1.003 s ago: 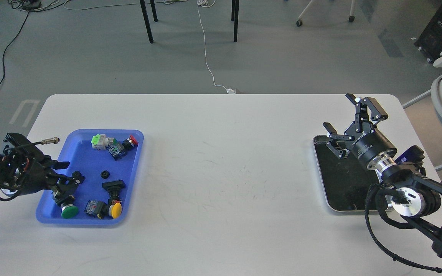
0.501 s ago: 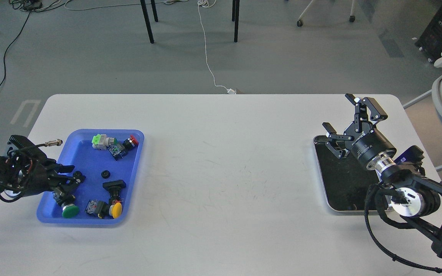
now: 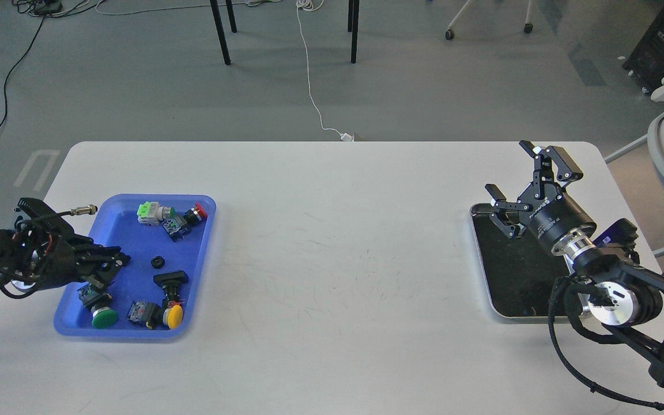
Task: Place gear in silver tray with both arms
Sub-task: 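Lift the gear with the left gripper and swing toward the table center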
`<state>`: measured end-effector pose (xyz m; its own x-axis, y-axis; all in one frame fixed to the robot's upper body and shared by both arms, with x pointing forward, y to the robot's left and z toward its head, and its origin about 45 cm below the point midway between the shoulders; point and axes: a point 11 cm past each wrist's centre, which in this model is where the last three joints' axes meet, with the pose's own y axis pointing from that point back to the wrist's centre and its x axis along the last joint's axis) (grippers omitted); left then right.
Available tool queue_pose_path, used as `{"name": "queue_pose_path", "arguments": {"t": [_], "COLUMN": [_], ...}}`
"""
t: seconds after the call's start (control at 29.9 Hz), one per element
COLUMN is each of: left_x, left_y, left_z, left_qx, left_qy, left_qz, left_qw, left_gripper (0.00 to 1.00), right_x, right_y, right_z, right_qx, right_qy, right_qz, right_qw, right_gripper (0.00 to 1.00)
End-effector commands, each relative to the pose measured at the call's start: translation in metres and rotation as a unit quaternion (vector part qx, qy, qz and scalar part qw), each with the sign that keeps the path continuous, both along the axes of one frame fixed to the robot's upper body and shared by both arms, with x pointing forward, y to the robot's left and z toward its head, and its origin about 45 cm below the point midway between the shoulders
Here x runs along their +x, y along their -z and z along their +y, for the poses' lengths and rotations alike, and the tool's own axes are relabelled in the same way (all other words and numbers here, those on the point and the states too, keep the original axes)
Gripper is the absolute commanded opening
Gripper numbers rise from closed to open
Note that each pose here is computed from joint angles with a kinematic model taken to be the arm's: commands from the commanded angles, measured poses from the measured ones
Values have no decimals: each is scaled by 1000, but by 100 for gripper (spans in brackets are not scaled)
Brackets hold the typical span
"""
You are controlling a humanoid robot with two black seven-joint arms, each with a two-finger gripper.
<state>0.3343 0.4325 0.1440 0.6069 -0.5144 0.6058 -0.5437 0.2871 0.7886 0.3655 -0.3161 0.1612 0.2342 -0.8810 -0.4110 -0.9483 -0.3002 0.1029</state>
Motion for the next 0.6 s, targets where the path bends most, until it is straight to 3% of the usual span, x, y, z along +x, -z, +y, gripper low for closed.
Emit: {"name": "queue_pose_path", "arguments": {"t": [0.0,0.1,0.23,0.57], "left_x": [25,45,53,51], "left_y": [-43,-85,-112,-91], "left_z": [-20,-51,-101,-263], "left_qx": [-11,-24,-45,-110], "left_qy": [36,81,138,261], "left_qz": [-50,-94,-110,-50], "left_qw": [998,992,983,958], "left_gripper": [16,16,16,16], "right_x": [1,1,5,60], "right_y": [-1,-2,-12,-100], "right_z": [0,1,5,36], "right_qx": [0,0,1,-61], "right_qy": [0,-1,-10,-79], "right_qz": [-1,-2,-13,-104], "right_qw": [1000,1000,1000,990], "right_gripper": [99,99,99,99]}}
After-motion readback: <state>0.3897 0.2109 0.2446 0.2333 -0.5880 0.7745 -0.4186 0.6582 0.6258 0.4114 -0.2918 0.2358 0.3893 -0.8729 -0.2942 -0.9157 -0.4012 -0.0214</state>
